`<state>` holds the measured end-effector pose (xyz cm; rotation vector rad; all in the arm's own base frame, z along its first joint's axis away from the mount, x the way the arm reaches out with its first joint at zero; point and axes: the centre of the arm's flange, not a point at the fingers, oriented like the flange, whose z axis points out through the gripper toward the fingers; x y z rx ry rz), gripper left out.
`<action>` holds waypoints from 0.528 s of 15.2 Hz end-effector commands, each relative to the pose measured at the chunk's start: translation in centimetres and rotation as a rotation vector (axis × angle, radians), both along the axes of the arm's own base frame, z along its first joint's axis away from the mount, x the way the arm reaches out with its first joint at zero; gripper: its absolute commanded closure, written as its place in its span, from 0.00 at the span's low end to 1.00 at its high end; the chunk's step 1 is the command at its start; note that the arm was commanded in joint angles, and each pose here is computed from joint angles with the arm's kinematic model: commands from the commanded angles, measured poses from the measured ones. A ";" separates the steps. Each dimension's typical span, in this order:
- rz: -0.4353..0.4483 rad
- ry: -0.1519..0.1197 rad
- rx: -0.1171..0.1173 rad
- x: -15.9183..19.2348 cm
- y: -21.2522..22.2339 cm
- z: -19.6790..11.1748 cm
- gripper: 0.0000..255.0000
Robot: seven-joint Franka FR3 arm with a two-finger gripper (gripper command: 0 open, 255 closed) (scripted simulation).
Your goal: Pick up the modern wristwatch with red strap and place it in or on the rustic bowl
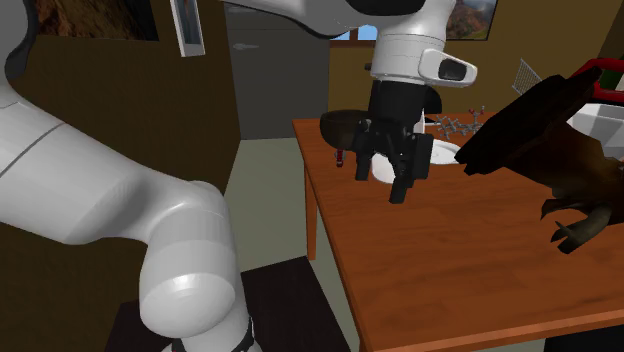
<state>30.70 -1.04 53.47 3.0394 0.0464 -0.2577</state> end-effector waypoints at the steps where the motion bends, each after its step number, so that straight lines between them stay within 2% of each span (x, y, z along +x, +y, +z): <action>1: 0.000 0.000 0.000 0.0 0.0 0.0 0.00; 8: -0.044 0.004 0.096 1.8 7.4 -1.3 0.00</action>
